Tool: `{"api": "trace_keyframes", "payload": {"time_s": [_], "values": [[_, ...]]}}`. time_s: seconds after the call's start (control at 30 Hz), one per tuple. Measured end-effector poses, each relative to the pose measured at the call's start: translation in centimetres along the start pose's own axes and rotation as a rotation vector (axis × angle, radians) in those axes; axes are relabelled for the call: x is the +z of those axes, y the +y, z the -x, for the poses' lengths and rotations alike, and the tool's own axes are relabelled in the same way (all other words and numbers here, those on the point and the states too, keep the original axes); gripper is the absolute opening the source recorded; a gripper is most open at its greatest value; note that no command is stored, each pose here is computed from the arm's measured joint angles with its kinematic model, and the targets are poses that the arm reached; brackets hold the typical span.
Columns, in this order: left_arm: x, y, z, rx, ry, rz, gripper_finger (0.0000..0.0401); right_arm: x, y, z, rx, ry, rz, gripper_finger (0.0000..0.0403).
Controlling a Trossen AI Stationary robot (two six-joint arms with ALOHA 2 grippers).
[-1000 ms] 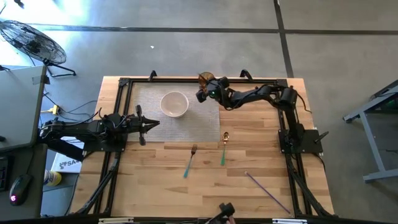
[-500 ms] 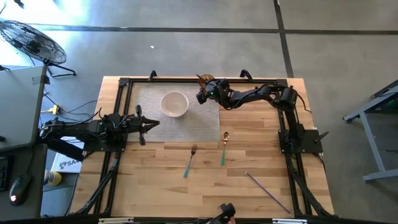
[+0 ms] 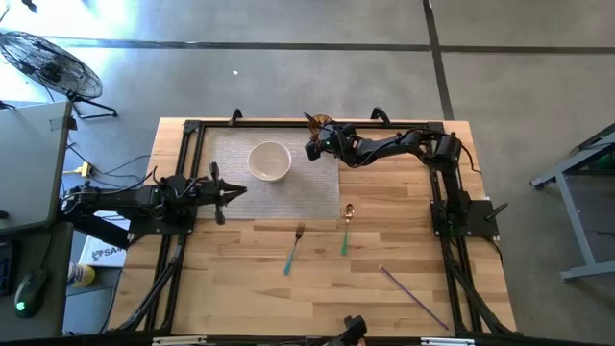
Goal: Pick & Place Utensil
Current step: Put the orange cup to the top right of the white bowl on the gray mat, then put the purple straw into the orange cup on the gray mat
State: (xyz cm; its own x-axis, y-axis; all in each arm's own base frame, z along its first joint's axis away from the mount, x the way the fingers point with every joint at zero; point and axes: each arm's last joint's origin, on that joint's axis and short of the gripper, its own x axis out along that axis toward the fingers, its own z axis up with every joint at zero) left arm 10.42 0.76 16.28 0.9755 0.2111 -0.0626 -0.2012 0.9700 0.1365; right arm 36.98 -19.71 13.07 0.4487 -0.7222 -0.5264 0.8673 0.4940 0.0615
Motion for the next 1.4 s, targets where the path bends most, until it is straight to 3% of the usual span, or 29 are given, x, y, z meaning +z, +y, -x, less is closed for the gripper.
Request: {"api": "trace_keyframes", "payload": {"time_s": [0.53, 0.8, 1.07, 1.4], "values": [[0.0, 0.0, 0.0, 0.000, 0.000, 0.000, 0.0024, 0.1, 0.1, 1.9, 0.043, 0.130, 0.036, 0.0397], [0.0, 0.0, 0.0, 0.000, 0.000, 0.000, 0.0024, -0.5, 0.7, 4.1, -0.034, 0.214, 0.128, 0.0397], [0.0, 0.0, 0.0, 0.000, 0.001, 0.000, 0.0024, -0.6, 2.3, 10.3, -0.019, 0.350, 0.182, 0.0396], [0.0, 0.0, 0.0, 0.000, 0.002, 0.000, 0.0024, -3.8, 5.8, 21.1, 0.161, 0.571, 0.269, 0.0396]]}}
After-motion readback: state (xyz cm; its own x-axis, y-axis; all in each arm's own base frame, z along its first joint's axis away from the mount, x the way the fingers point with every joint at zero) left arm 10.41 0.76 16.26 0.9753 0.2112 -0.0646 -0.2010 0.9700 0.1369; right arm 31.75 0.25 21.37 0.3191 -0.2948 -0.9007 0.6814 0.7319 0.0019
